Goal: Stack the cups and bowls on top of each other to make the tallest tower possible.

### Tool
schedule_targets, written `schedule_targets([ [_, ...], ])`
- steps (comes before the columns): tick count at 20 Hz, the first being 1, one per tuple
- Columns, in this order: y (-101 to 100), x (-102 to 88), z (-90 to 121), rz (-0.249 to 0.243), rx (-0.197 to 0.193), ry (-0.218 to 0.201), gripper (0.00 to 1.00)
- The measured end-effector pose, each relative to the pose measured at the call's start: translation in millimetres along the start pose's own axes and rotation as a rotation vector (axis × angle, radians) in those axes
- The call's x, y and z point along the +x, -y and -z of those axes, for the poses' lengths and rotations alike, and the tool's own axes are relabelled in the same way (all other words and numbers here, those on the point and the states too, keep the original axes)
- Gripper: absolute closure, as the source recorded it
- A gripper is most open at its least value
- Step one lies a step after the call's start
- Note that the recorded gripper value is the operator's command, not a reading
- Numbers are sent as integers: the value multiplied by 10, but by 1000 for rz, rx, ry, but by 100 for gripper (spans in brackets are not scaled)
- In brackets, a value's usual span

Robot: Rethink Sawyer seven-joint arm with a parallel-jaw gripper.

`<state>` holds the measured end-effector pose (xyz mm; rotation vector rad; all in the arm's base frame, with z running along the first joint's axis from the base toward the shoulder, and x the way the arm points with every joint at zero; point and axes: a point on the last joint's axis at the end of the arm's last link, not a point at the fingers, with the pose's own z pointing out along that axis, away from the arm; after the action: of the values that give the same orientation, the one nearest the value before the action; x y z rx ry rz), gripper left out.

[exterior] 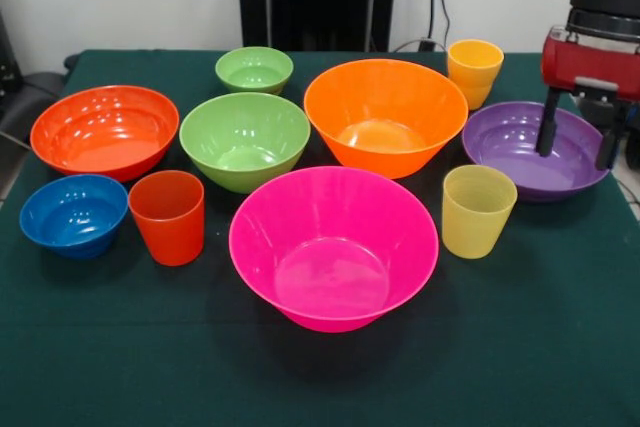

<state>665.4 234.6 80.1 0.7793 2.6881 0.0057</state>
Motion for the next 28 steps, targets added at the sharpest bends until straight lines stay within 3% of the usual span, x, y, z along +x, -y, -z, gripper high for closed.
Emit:
schedule_targets([
  [7,-181,59,-104,19,12,-34,0],
  [17,-397,351,-183,45,31,-50,0],
  [24,-413,597,-220,56,96,-84,0],
  [25,-410,670,-233,52,124,-93,0],
  [28,-417,757,-241,43,155,-102,0],
])
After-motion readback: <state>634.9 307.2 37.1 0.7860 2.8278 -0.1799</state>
